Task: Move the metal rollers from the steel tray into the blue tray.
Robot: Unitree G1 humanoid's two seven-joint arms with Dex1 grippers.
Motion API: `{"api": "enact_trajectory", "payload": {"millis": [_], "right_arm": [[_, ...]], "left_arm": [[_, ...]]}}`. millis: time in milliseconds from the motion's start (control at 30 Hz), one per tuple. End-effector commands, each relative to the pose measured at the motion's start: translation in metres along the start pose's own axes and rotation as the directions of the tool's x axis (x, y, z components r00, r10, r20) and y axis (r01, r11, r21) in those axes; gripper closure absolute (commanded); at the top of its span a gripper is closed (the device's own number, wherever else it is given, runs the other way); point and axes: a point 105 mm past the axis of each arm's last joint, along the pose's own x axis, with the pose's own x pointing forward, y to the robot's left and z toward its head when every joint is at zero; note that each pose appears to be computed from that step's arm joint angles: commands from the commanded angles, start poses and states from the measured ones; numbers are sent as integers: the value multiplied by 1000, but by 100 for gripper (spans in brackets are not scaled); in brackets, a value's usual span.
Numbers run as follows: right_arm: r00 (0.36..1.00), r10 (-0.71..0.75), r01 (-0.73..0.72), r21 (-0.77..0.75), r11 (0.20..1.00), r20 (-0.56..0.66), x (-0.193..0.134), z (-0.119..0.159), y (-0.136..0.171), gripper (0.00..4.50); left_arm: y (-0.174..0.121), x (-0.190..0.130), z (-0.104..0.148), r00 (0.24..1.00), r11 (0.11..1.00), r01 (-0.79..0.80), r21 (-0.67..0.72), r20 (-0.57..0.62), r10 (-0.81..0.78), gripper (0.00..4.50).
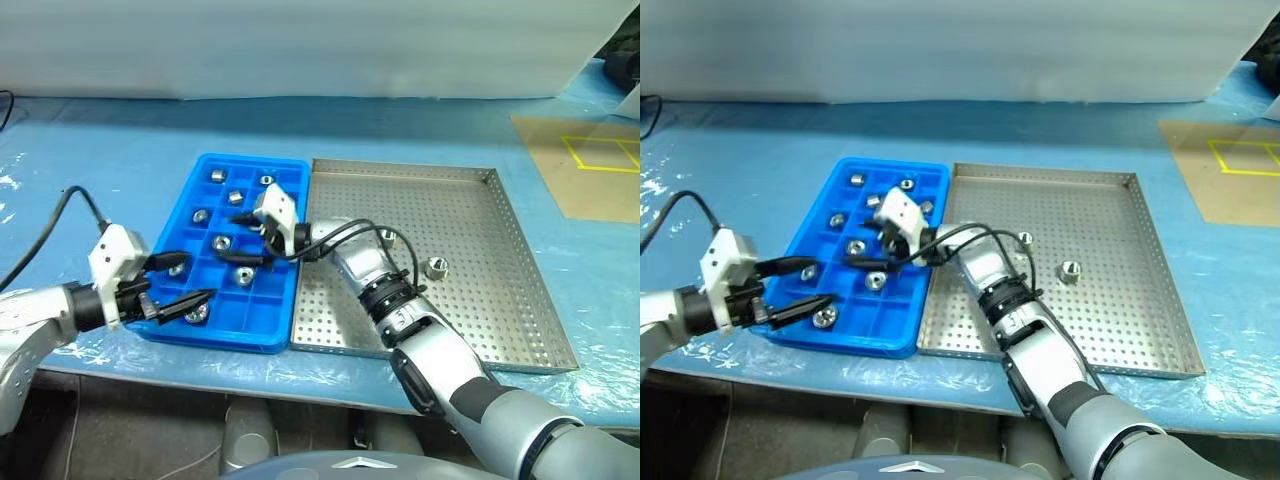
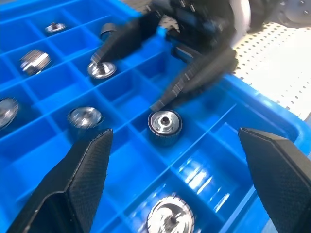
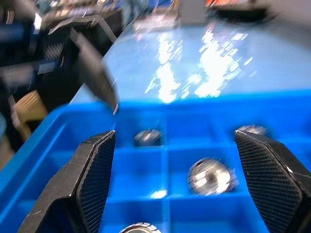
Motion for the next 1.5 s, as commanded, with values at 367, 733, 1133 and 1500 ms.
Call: {"api": "enact_trajectory", "payload": {"millis": [367,733,1133,1500], "right_arm": [[845,-530,521,-111,846,-72,-152,-3,-73,47],[813,-555,555,-55,830,-173,-152,-38,-56,47],[777,-586,594,-39,803,-231,-156,-67,-63,47],[819,-518,529,-25,848,-246,-142,-79,-49,110]], "left_arm": [[-3,76,7,954,954,294,57,39,-296,9],[-5,85,4,938,937,342,71,37,-346,9],[-3,82,5,942,942,327,76,45,-331,9],[-4,82,3,944,943,323,78,37,-327,9]]}}
